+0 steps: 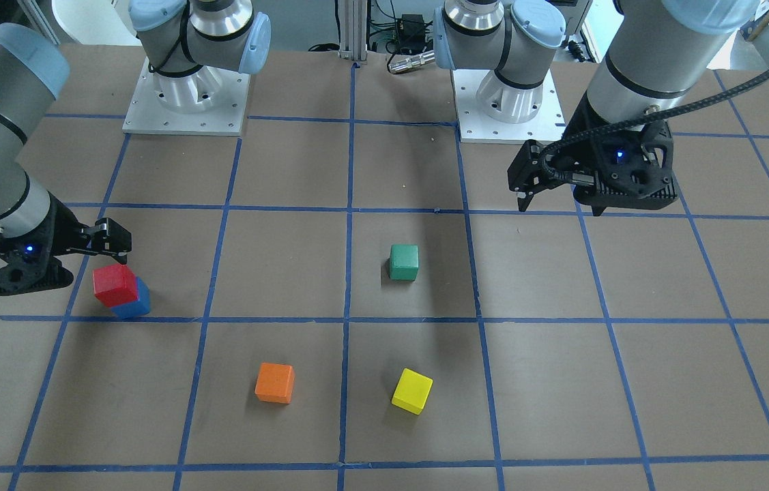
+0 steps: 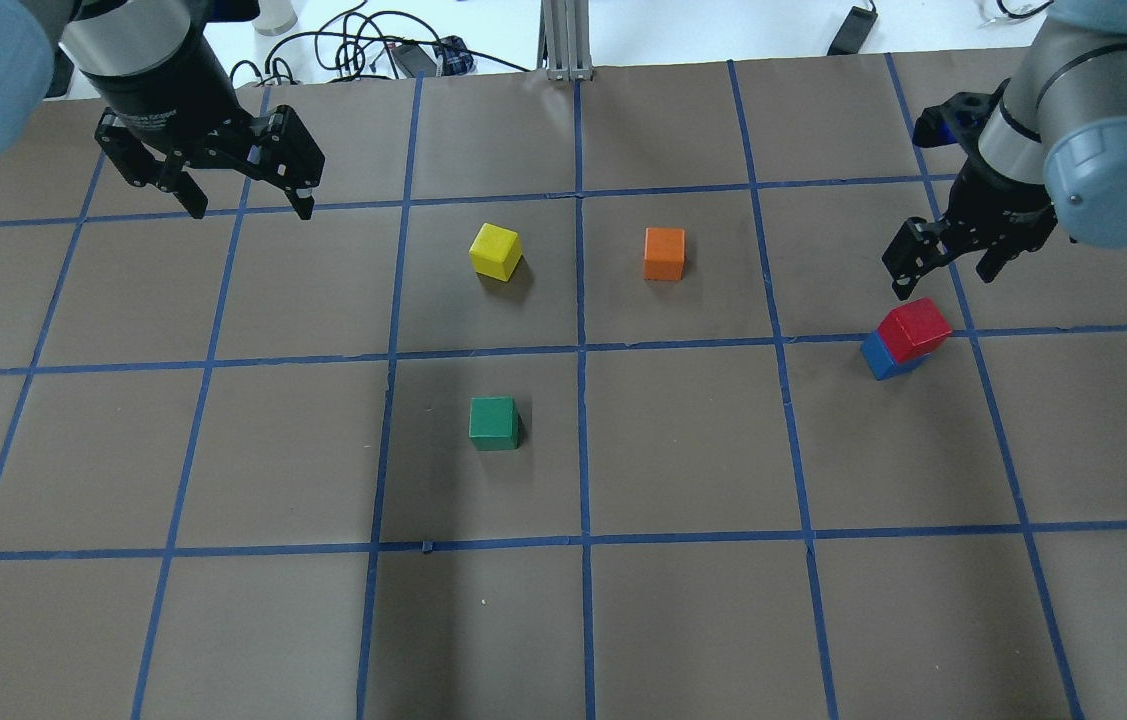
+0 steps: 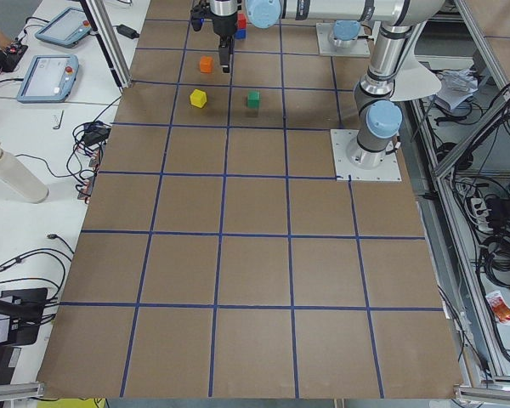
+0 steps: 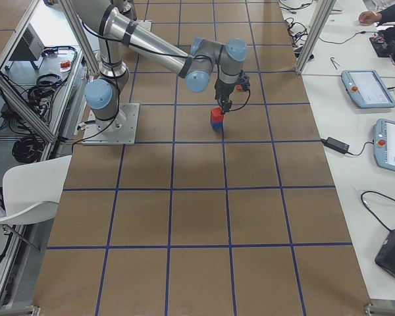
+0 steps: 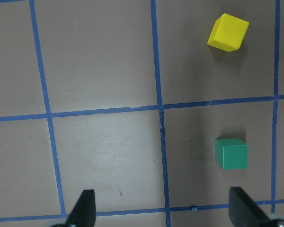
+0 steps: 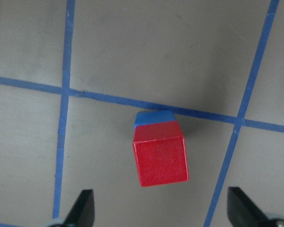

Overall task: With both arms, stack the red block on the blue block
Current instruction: 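Open the right gripper and raise it off the stacked cubes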

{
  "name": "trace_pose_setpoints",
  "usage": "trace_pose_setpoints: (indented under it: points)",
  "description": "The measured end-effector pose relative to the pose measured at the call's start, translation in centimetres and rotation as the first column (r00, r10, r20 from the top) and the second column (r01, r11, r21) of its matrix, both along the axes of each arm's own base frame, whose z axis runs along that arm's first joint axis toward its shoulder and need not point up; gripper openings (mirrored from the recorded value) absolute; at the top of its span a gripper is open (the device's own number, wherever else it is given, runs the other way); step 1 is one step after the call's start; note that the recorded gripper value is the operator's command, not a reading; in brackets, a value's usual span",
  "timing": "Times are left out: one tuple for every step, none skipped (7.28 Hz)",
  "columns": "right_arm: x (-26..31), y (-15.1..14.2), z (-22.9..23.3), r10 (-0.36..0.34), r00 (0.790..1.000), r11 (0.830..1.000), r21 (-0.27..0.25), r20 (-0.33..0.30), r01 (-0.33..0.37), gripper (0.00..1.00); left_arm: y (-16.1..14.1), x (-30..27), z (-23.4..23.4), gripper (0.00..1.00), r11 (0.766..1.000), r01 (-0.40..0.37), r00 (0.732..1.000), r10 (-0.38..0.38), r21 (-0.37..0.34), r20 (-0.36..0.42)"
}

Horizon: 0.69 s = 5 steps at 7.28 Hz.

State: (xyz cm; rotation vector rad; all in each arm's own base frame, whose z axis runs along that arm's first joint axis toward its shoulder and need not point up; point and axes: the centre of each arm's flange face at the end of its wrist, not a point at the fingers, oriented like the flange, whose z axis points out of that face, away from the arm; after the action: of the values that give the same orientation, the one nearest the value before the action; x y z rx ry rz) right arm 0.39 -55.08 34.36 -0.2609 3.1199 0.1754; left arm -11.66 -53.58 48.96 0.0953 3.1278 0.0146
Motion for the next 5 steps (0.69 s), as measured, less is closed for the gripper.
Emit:
trace_pose_setpoints:
  points:
    - [1.1, 0.0, 3.4, -0.037, 0.999, 0.999, 0.002, -0.004, 0.037, 1.0, 0.0, 0.0, 0.0, 1.0, 1.0, 0.0, 1.0, 0.0, 0.0, 0.0]
    - [3.3, 0.2, 6.4, -0.075, 0.997, 0.997, -0.006, -0.015, 0.075, 1.0, 0.0, 0.0, 0.0, 1.0, 1.0, 0.0, 1.0, 0.0, 0.0, 0.0]
    - [6.8, 0.4, 8.4, -0.1, 0.995, 0.995, -0.02, -0.024, 0.1, 1.0, 0.1, 0.0, 0.0, 1.0, 1.0, 0.0, 1.0, 0.0, 0.0, 0.0]
    - [10.7, 0.8, 9.6, -0.111, 0.993, 0.993, -0.034, -0.028, 0.11, 1.0, 0.1, 0.0, 0.0, 1.0, 1.0, 0.001, 1.0, -0.001, 0.0, 0.0]
    - [13.3, 1.4, 10.2, -0.111, 0.993, 0.993, -0.043, -0.03, 0.109, 1.0, 0.1, 0.0, 0.0, 1.0, 1.0, 0.001, 1.0, -0.001, 0.0, 0.0]
